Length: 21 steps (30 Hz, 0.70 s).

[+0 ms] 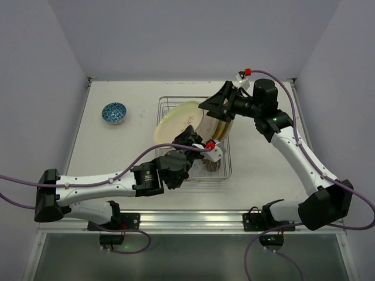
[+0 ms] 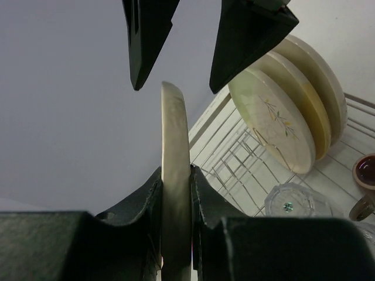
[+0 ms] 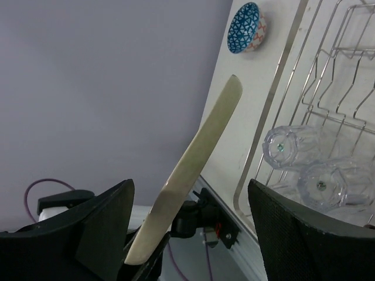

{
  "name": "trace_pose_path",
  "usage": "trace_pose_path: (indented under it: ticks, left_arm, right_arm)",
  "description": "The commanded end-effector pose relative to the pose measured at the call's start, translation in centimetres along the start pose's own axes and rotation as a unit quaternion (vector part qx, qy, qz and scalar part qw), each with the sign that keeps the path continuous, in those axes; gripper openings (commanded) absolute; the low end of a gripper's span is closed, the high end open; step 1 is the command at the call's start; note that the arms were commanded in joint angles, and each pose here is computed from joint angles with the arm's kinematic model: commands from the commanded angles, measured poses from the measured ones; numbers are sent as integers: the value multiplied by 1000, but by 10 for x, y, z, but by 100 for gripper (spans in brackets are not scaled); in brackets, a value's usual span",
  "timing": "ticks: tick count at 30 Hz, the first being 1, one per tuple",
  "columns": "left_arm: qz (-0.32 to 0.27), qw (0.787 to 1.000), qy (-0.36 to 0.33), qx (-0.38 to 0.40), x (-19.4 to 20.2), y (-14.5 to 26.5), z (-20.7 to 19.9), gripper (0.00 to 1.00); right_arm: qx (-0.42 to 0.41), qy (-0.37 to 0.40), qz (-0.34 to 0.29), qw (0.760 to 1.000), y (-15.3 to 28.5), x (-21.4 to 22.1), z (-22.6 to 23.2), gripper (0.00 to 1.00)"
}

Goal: Unload the mixed dishes from the dish rack

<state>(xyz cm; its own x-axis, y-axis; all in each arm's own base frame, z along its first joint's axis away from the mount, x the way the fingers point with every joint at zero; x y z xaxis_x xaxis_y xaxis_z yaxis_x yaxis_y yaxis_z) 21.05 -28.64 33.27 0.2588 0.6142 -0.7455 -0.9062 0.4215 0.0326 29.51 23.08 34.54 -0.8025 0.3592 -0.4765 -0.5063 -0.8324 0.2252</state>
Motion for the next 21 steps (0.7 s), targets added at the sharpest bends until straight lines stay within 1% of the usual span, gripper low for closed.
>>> trace_pose_path:
  ticks: [1,6,7,14,15,17,20,21]
  left_arm:
    - [-37,998,-12,-59,-24,8,27,0]
    - [-50,997,-35,-41,-25,15,10,0]
    - [-52,997,-40,-39,-27,16,7,0]
    - [-62,996,-62,-31,-32,21,-3,0]
    - [-62,996,-64,-29,-32,22,-6,0]
    - [-63,995,-67,-26,-30,23,-8,0]
    - [-64,995,-70,-23,-27,24,-11,0]
    - [-64,995,-70,-24,-26,24,-10,0]
  right_arm:
    - [-61,-29,29,997,2,5,19,80]
    - [-56,-62,55,995,-9,17,-1,82]
    - [-61,-71,69,993,-11,21,-4,82]
    - [-73,-108,121,984,-32,37,-5,81]
    - [-86,-100,120,984,-35,35,-1,80]
    - [-89,-111,129,981,-39,36,-3,78]
    - [-93,-116,131,980,-42,36,-4,67]
    - [-95,-115,131,980,-42,36,-5,57]
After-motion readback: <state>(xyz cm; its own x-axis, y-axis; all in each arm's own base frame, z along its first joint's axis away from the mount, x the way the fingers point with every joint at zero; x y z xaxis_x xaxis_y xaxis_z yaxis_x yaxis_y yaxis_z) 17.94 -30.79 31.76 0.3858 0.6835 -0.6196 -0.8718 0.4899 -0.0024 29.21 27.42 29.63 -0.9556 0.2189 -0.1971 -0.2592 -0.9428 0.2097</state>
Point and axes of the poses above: each gripper's point midway between its finger pads, its own y axis back along the fingers, its own z axis along the line the jaws close on, x = y × z, the point moved 3 cm from there along y, back along the fingers, and after that the axes turned 3 degrees about y, right-handed, at the moved point
